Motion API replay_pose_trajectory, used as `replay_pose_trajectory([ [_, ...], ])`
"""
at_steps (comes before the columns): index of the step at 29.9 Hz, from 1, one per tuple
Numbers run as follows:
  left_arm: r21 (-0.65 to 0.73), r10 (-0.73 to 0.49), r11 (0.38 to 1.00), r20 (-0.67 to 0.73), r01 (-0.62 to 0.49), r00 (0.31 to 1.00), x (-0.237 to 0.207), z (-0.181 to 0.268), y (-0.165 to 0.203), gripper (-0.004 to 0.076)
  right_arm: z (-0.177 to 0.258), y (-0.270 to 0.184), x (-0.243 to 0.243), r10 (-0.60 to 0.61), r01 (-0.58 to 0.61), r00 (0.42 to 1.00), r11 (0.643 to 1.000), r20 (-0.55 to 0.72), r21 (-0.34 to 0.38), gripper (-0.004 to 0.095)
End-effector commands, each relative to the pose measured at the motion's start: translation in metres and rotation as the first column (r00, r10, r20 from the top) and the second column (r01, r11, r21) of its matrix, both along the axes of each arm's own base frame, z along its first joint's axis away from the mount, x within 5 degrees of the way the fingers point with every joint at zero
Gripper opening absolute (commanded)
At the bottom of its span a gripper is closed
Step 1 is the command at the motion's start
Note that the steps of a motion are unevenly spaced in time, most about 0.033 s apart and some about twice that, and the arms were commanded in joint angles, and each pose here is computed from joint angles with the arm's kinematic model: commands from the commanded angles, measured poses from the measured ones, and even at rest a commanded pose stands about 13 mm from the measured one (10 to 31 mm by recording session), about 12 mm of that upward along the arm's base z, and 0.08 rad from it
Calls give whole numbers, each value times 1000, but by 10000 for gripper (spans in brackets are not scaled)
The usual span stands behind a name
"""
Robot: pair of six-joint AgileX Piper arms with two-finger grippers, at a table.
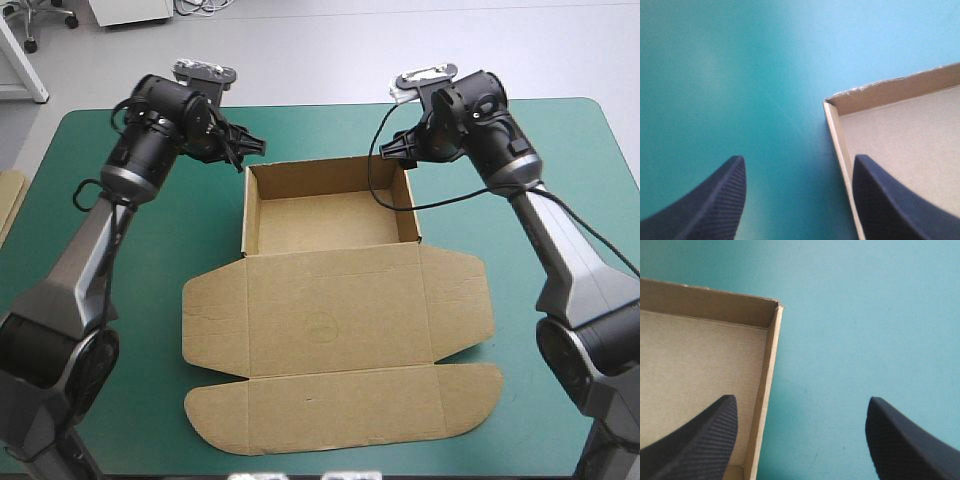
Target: Fold the box
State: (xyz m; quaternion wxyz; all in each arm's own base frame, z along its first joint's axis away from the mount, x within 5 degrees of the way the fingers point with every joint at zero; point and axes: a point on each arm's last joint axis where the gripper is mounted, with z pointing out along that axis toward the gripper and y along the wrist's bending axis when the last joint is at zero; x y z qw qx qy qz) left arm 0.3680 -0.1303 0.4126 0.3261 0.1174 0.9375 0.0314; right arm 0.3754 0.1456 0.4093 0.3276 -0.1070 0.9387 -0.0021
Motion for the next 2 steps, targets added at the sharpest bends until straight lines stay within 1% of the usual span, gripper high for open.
replay_pose_trajectory([
  [1, 22, -77, 997, 137, 75, 988, -47, 58, 18, 316, 62, -19, -42, 62, -61, 984, 998, 165, -12, 528],
  [2, 21, -98, 995, 153, 95, 983, -58, 65, 21, 249, 69, -22, -52, 85, -84, 980, 996, 179, -14, 410],
])
